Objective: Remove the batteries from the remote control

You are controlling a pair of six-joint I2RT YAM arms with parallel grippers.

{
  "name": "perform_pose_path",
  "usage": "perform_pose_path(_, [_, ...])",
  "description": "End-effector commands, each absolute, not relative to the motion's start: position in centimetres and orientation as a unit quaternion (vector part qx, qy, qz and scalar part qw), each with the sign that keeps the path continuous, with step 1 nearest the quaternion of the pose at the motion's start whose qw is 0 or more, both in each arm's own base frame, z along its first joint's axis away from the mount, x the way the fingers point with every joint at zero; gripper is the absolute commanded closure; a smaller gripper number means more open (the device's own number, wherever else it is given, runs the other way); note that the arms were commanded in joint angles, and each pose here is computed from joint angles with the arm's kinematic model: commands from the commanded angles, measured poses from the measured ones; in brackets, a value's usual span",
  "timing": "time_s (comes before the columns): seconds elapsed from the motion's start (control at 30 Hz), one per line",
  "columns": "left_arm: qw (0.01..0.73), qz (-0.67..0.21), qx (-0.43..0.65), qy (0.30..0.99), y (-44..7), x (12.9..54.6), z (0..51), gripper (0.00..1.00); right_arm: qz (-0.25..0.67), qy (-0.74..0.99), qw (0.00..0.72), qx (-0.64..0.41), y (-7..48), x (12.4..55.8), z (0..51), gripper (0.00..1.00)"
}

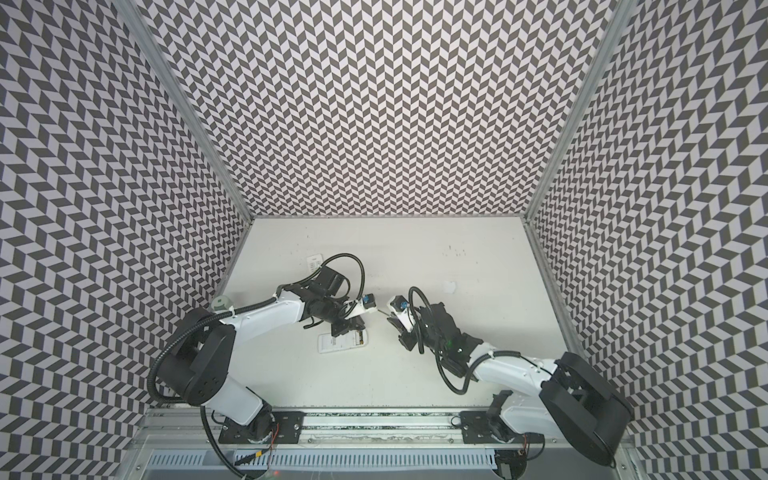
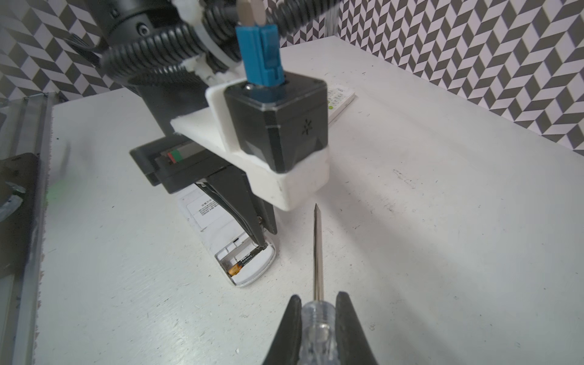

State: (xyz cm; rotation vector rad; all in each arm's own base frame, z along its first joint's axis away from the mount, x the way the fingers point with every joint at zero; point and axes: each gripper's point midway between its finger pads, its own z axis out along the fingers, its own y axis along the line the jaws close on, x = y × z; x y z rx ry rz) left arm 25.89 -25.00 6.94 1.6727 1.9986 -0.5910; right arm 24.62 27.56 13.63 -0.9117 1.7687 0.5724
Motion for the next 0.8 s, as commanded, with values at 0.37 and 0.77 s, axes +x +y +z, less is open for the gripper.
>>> perform_pose_path(0.37, [0.346,-0.287,0.52,0.726,-31.6,32.2,15.6,0.93,0.158,0.729,0.63,-0.218,20.0,27.2,20.6,1.0])
perform_pose_path(0.77, [0.188,-0.429,0.351,0.811,-37.1,36.4,10.8,0.97,0.106,0.724,0.679,-0.06,12.1,25.9,21.8,1.0])
